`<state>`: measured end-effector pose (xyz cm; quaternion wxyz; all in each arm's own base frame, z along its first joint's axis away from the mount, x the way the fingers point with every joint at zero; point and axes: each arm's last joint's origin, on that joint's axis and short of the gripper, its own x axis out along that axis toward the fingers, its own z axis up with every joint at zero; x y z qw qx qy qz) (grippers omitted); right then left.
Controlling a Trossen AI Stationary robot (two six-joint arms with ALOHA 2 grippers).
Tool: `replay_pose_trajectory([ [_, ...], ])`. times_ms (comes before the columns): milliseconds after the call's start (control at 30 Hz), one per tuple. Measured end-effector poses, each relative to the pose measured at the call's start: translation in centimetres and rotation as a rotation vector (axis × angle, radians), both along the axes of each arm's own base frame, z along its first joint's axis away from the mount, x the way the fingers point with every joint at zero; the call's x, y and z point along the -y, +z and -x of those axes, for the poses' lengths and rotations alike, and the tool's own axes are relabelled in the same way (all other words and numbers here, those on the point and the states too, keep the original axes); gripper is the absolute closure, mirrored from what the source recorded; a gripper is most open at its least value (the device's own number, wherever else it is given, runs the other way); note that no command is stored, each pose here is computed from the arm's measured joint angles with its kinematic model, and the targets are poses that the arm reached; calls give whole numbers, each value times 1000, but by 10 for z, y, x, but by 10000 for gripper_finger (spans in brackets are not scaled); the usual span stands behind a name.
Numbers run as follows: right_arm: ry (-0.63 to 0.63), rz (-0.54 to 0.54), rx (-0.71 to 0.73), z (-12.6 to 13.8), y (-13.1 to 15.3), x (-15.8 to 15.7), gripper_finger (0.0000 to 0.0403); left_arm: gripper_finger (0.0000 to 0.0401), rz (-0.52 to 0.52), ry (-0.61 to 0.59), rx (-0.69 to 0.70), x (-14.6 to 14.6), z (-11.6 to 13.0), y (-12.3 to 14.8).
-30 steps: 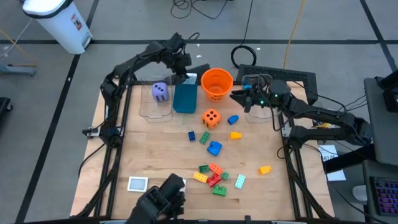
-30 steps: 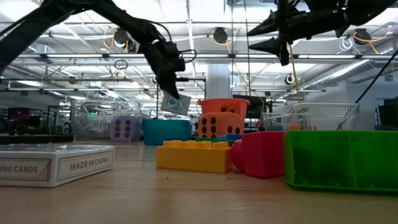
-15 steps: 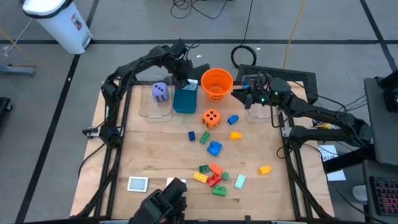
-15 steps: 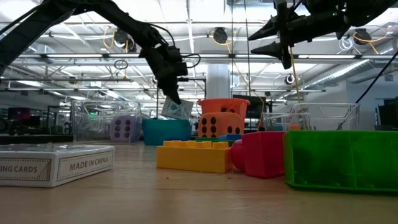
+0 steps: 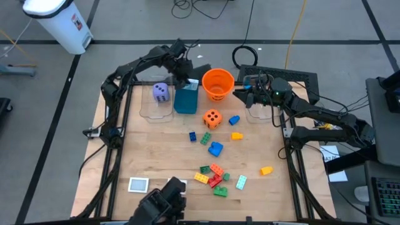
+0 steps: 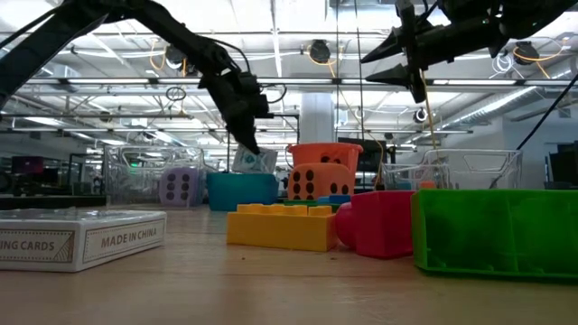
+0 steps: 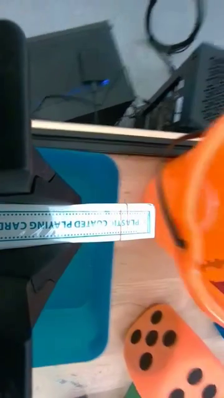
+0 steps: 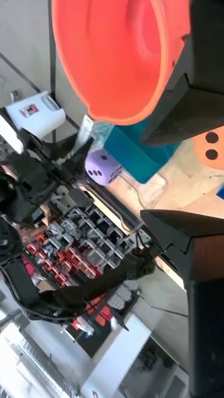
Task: Pick & Place Toys
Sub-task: Put the blue deck of cards into the blue bin
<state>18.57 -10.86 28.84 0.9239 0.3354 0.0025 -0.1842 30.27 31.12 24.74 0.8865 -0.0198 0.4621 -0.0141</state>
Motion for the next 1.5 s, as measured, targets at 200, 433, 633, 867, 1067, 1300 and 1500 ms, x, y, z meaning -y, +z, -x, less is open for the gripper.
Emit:
replay_pose_trajectory([
  [200, -1, -4, -5, 0, -1, 0, 234, 314, -30, 30, 41, 3, 9, -4],
  [433, -6, -7, -12, 0, -1, 0, 234, 311, -156, 78, 152, 18, 21, -1],
  [633, -27, -6, -18, 0, -2, 1, 234, 310, -162, 82, 156, 23, 26, -13],
  [867, -23, -17, -27, 0, -3, 0, 234, 309, -218, 52, 174, 22, 25, -13],
  [1067, -22, -25, -49, 1, -5, 0, 234, 309, -234, 53, 169, 17, 28, -16],
  [1300, -20, -28, -61, 1, -7, 0, 234, 309, -214, 51, 153, 12, 27, -27],
  [1500, -19, -22, -63, 1, -7, 0, 234, 309, -217, 30, 158, 11, 26, -31],
])
